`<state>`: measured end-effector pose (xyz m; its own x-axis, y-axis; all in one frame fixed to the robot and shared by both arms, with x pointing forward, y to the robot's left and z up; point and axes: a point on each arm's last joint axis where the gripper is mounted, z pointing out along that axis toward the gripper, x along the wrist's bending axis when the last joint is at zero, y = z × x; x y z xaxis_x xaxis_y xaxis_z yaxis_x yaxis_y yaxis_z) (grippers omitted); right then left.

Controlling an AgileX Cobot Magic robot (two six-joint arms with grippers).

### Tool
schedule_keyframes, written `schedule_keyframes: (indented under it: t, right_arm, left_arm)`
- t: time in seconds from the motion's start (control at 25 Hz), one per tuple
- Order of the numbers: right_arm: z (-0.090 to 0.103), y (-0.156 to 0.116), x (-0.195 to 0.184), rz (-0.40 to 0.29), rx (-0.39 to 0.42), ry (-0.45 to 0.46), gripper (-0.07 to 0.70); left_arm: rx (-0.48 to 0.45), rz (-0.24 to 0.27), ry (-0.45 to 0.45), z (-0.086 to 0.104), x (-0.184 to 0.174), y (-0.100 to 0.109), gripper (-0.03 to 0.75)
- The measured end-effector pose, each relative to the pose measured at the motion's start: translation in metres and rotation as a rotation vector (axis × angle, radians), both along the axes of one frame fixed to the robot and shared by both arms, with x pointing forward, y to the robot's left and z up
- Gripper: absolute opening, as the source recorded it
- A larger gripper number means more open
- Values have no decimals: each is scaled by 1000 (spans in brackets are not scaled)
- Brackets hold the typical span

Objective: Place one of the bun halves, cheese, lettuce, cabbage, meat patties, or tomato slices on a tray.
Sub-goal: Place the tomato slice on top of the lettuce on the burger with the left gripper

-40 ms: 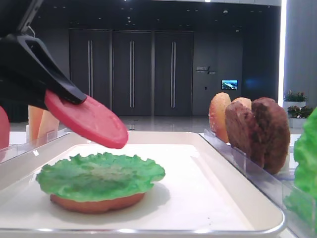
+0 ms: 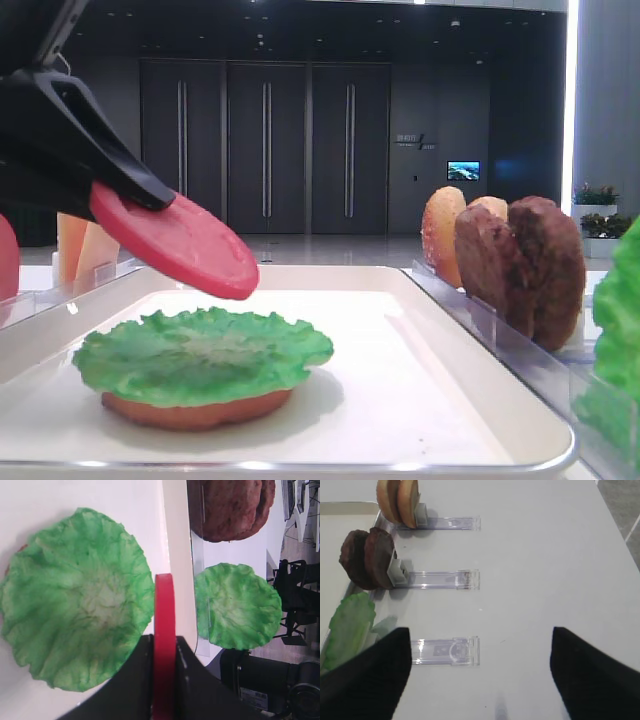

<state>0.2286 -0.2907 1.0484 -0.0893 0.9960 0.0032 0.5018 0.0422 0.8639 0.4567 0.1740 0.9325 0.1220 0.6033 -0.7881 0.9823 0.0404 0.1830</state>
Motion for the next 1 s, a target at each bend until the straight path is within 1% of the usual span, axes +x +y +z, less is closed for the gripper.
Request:
schedule_keyframes:
  t: [0.16,0.44,1.0]
  right_arm:
    - [0,0,0,0,0,0,543]
    - [0,0,0,1,1,0,543]
    - [0,0,0,1,1,0,543]
  left_arm:
    - [2,0,-1,0,0,0,55]
    - [28,19,-11,-2,2,2,55]
    - [22,11,-33,-1,3,1,55]
